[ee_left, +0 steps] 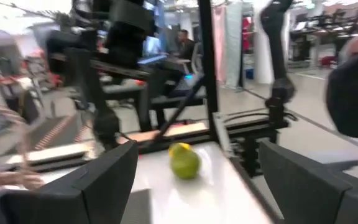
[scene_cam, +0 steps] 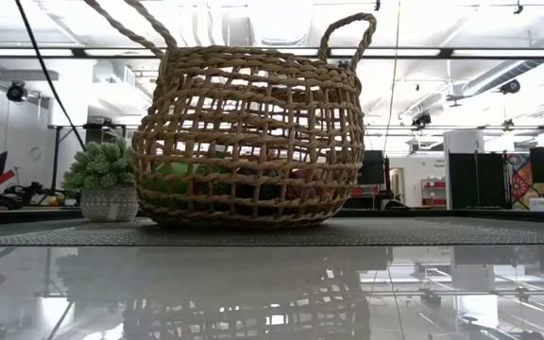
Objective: Build produce basket
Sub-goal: Put the orange into the brown basket
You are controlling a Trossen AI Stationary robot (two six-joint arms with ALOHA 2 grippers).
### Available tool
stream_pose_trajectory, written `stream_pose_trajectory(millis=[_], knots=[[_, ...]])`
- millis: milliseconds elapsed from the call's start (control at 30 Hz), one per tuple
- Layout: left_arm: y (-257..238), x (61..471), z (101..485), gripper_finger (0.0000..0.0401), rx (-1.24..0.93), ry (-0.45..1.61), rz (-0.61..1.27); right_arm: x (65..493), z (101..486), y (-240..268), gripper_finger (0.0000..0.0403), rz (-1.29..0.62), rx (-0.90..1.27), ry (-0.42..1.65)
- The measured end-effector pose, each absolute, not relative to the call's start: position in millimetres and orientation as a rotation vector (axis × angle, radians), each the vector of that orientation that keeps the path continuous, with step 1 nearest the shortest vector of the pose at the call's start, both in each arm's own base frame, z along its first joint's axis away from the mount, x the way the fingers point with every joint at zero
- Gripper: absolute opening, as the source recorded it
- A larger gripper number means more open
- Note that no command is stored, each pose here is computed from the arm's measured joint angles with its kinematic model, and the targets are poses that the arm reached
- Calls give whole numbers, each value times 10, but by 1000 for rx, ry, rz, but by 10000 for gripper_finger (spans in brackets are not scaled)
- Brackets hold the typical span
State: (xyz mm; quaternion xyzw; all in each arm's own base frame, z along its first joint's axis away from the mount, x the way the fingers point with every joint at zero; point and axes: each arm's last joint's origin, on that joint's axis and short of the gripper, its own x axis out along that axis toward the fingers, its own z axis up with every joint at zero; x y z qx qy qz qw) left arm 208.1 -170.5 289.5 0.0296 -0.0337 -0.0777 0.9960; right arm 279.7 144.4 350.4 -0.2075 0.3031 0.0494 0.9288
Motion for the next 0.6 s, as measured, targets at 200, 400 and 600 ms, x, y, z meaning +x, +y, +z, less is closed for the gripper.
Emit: stream_pose_trajectory(millis=[200, 400, 600], knots=[[-1950, 2149, 2976, 315, -88, 139, -46, 2607, 3327, 1396, 327, 158, -461, 490], [-2043, 2219, 2975, 315, -327, 525, 143, 2452, 3208, 1305, 327, 171, -463, 419], [-2130, 2122, 2768, 315, -574, 1188, 346, 2333, 3118, 1234, 327, 163, -429, 387]])
